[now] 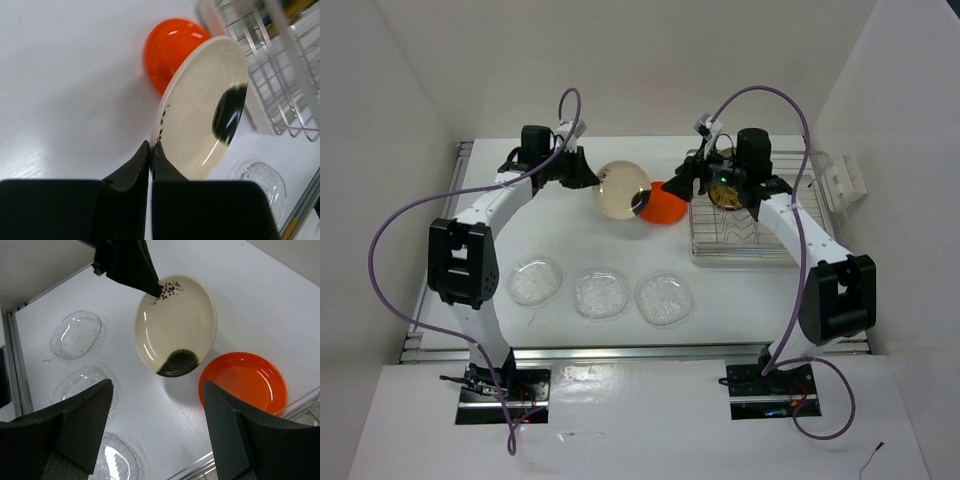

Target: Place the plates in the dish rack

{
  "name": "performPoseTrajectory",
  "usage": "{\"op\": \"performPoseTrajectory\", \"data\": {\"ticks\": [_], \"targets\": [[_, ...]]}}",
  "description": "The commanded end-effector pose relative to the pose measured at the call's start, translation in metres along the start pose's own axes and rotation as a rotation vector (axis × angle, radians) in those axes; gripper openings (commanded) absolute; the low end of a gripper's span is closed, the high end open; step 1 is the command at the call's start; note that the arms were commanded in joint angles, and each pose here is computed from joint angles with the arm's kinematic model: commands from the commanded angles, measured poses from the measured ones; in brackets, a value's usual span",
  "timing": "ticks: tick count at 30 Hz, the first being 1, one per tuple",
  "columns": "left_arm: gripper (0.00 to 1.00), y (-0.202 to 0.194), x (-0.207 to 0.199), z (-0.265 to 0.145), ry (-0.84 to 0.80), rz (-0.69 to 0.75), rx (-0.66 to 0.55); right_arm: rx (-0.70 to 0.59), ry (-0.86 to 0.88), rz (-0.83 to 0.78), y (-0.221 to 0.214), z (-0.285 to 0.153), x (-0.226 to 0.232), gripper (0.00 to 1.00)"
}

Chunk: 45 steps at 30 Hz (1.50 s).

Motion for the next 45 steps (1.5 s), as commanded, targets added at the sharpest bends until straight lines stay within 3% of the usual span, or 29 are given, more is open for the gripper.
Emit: {"op": "performPoseTrajectory", "data": {"ticks": [1,15,18,19,21,23,26,28,29,30,33,38,42,45], "targets": [[0.00,0.021,-0.049,-0.030,-0.143,0.164,-0.022,-0.065,0.030,-0.041,0.032,0.018,0.001,0.80],[0.00,0.031,-0.100,-0.077,-0.280,0.271,-0.142,-0.006,0.110,0.035,0.009,0.061,-0.002,0.80],[0.00,0.030,-0.106,-0.085,-0.293,0.283,-0.175,0.003,0.132,0.036,0.008,0.064,0.002,0.76],[0.00,0.031,-0.107,-0.085,-0.297,0.280,-0.183,0.001,0.147,0.037,0.007,0.066,0.003,0.72],[0.00,0.029,-0.110,-0.087,-0.308,0.276,-0.183,0.000,0.201,0.045,0.012,0.068,0.012,0.44],[0.00,0.027,-0.108,-0.086,-0.306,0.270,-0.176,0.020,0.205,0.049,0.010,0.073,0.012,0.04],[0.01,0.026,-0.109,-0.088,-0.309,0.268,-0.182,0.061,0.177,0.004,0.016,0.075,0.014,0.00],[0.17,0.023,-0.107,-0.087,-0.295,0.252,-0.170,0.088,0.138,-0.024,0.018,0.069,0.010,0.00],[0.31,0.022,-0.103,-0.087,-0.277,0.254,-0.167,0.093,0.062,-0.083,0.027,0.062,0.002,0.00],[0.55,0.023,-0.102,-0.085,-0.273,0.260,-0.161,0.091,0.020,-0.118,0.033,0.057,-0.002,0.00],[0.82,0.034,-0.095,-0.088,-0.215,0.266,-0.199,0.075,-0.150,-0.265,0.049,0.028,-0.021,0.00],[1.00,0.054,-0.084,-0.100,-0.182,0.247,-0.260,0.023,-0.382,-0.518,0.083,-0.042,-0.050,0.00],[1.00,0.065,-0.059,-0.081,-0.126,0.229,-0.264,0.093,-0.517,-0.804,0.097,-0.087,-0.061,0.00],[1.00,0.069,-0.034,-0.057,-0.067,0.137,-0.250,0.202,-0.559,-0.878,0.083,-0.109,-0.071,0.00]]}}
Point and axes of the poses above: each gripper's point midway between its finger pads, its own z axis out along the fingers, its own x axis along the line the jaws close on, y = z × x, the point moved 3 cm from there along -z, back along the fingers, and after that the axes turned 12 degrees about -z, right-handed, at the moved point
